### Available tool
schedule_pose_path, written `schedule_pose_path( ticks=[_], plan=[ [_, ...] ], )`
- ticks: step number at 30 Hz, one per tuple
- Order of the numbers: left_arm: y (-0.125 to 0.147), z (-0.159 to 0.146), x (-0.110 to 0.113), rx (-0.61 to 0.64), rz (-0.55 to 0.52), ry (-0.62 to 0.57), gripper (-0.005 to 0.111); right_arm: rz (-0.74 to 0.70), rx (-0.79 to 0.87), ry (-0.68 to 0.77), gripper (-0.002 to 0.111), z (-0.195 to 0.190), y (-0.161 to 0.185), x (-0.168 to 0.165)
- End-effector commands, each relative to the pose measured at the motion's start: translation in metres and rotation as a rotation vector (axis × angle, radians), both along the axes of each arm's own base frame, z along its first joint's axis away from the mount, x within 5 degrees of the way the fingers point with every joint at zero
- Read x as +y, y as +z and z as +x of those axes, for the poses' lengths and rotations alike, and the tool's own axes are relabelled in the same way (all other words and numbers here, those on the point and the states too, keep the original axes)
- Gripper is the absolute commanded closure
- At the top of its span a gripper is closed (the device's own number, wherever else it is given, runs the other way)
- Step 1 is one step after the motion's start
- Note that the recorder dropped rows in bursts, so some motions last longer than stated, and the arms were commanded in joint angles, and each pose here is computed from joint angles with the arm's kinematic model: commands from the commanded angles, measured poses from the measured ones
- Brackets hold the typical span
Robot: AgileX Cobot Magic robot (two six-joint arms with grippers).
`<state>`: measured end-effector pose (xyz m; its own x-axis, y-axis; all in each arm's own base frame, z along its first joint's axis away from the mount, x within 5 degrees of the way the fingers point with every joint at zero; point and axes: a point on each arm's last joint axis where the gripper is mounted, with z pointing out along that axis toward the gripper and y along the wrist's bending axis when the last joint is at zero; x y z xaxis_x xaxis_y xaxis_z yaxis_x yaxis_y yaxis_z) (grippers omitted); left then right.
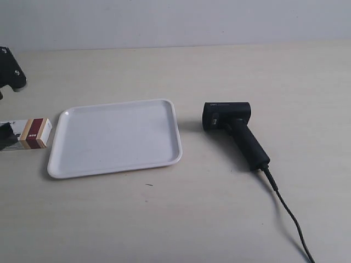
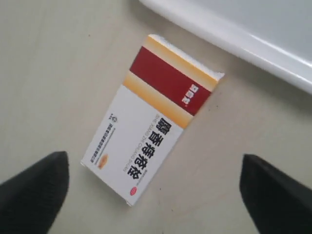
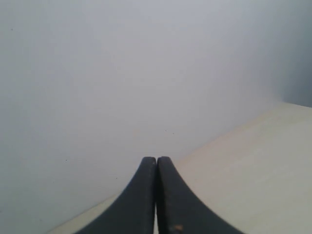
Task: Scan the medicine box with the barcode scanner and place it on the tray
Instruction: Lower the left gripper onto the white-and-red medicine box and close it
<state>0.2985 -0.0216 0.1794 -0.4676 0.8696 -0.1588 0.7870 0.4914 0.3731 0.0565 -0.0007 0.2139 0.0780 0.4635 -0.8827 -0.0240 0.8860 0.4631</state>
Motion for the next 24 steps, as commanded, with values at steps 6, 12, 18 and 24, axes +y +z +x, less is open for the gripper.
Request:
schedule_pose_path(
  ticks=[6,12,18,24],
  plan=[
    [-0.028,0.032,-0.003,0.109,0.089,-0.183,0.008,-0.004,0.004,-0.004,0.108,0.000,-0.002,0.000],
    [-0.038,0.074,-0.007,0.174,0.108,-0.251,0.008,-0.004,0.004,-0.004,0.108,0.000,-0.002,0.000],
    [-0.068,0.080,-0.008,0.268,0.110,-0.303,0.009,-0.015,0.006,-0.004,0.108,0.000,-0.002,0.000],
    [-0.064,0.085,-0.009,0.250,0.114,-0.320,0.070,-0.015,0.006,-0.004,0.108,0.000,-0.002,0.000]
  ],
)
